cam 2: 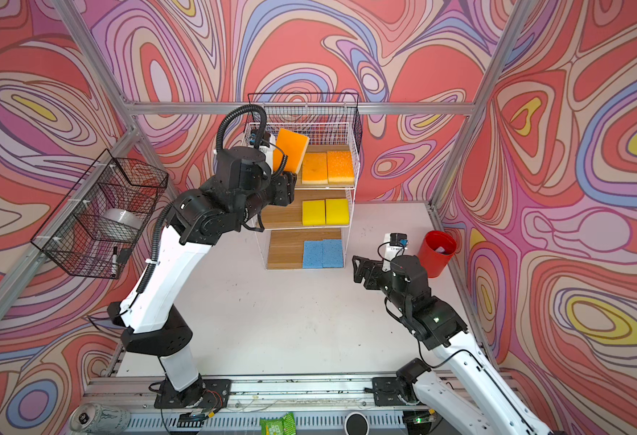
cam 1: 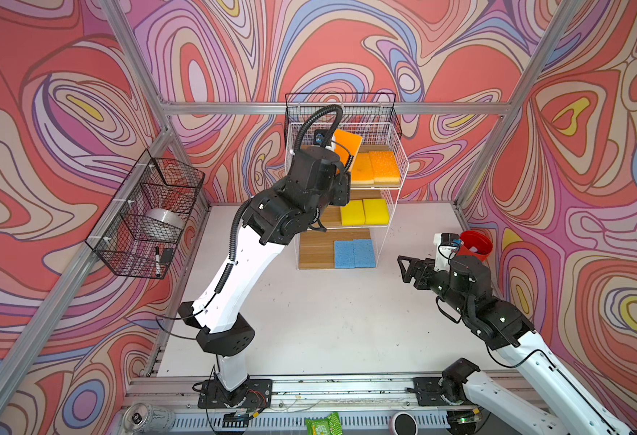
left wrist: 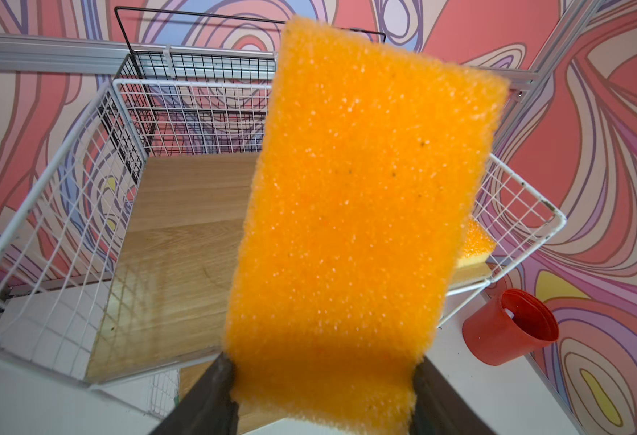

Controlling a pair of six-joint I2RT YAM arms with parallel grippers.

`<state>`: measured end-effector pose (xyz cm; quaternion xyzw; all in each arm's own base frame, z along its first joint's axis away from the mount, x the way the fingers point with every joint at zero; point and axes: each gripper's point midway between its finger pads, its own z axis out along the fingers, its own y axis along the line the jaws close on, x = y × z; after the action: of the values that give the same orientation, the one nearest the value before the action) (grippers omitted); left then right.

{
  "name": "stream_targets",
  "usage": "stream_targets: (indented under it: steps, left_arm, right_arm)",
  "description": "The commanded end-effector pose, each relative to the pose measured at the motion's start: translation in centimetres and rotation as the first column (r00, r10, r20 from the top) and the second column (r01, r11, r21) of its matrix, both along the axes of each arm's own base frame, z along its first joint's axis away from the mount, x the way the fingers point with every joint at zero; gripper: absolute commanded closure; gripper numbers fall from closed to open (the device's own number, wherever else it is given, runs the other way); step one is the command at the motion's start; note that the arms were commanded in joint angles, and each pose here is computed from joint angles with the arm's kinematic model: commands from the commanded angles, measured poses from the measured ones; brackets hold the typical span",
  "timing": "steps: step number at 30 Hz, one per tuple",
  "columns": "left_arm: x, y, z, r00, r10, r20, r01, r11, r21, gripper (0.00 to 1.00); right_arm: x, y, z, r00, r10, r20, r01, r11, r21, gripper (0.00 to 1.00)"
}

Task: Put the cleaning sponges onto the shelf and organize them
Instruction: 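Lift the orange sponge with the left gripper up to the top shelf, then lower the orange sponge onto the top shelf beside the other orange sponges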

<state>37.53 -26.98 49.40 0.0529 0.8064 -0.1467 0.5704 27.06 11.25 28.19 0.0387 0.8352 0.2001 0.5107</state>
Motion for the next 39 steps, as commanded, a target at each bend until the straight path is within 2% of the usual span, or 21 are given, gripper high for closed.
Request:
stream_targets:
  steps: [1, 7, 24, 34, 39]
  left_arm:
    - [1.4, 1.4, -0.3, 0.998, 0.063, -0.019, -0.063, 0.998, -0.027, 0.37]
    - [2.9, 1.4, -1.1, 0.993, 0.118, -0.03, -0.12, 0.991, -0.066, 0.37]
    - [4.8, 0.9, -3.9, 0.985, 0.13, -0.114, -0.143, 0.983, -0.112, 0.37]
    - [5.6, 0.2, -5.3, 0.981, 0.114, -0.154, -0.134, 0.982, -0.13, 0.3]
    - [5.7, 0.2, -5.3, 0.981, 0.118, -0.155, -0.139, 0.981, -0.134, 0.22]
  right_arm:
    - [0.3, 0.1, -0.6, 1.0, 0.005, -0.002, -0.005, 1.0, -0.016, 0.02]
    - [0.6, 0.3, -1.4, 1.0, 0.008, -0.021, -0.008, 1.0, -0.023, 0.02]
    - [0.3, 0.0, -2.0, 0.999, 0.004, -0.032, -0.005, 0.999, -0.034, 0.02]
    - [0.2, -0.1, -2.2, 0.999, 0.002, -0.035, -0.003, 0.999, -0.043, 0.02]
    - [0.1, -0.2, -2.4, 0.999, 0.001, -0.037, -0.003, 0.999, -0.044, 0.02]
